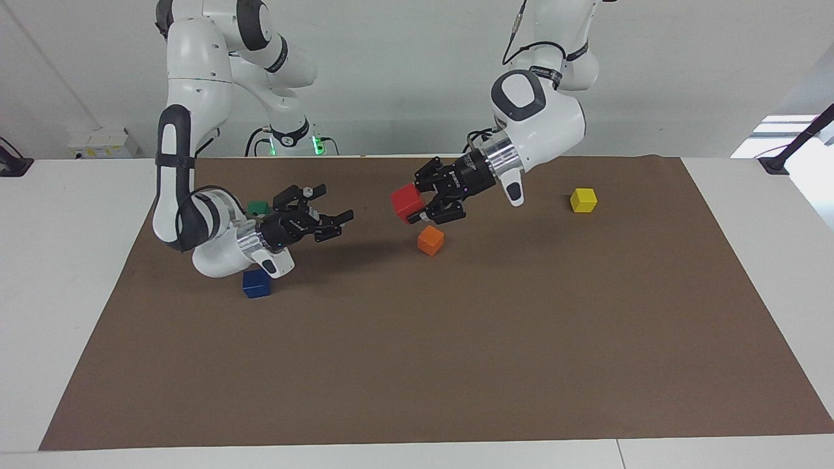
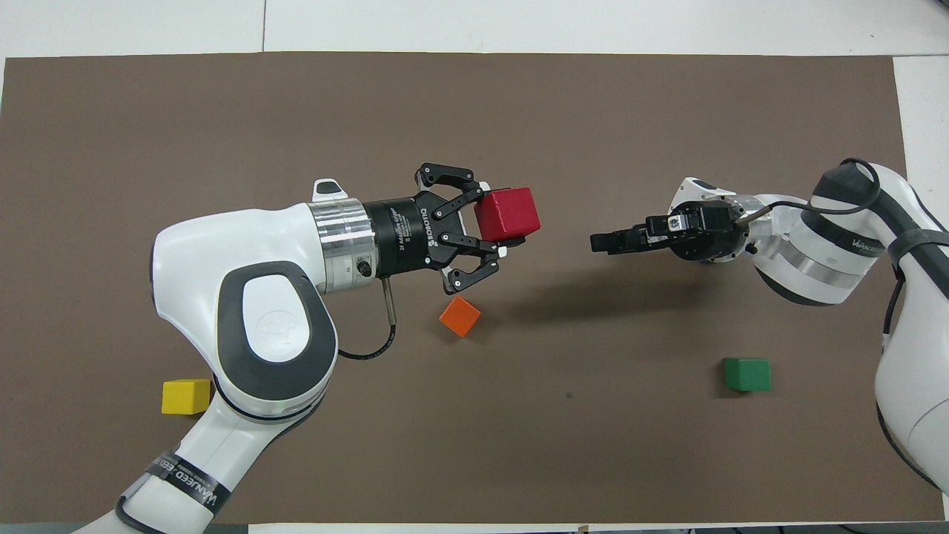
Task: Transfer red block to right arm and stack on blue block
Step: 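Lift the red cube with the left gripper while the right gripper approaches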
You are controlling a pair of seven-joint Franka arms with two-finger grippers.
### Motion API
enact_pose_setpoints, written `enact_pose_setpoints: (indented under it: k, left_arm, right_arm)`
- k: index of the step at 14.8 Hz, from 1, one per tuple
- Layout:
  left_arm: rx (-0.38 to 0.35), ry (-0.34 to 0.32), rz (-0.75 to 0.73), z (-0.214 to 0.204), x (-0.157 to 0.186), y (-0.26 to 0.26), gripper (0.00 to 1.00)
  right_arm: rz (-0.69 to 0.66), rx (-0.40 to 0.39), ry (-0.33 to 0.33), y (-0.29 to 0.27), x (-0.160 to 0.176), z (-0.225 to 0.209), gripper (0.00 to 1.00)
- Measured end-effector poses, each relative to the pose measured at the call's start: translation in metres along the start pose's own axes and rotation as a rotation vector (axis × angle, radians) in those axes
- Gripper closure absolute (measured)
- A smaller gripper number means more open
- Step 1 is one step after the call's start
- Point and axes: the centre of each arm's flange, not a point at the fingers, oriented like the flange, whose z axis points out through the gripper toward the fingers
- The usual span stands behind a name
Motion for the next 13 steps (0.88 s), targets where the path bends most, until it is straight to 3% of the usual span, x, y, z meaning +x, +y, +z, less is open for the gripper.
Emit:
enact_pose_setpoints:
  k: [13]
  left_arm:
    - [-0.058,0.027,-0.002,0.033,-0.022,-0.04,0.46]
  right_arm:
    - [0.007,-0.013,0.041,0.027,0.009,0.046,0.0]
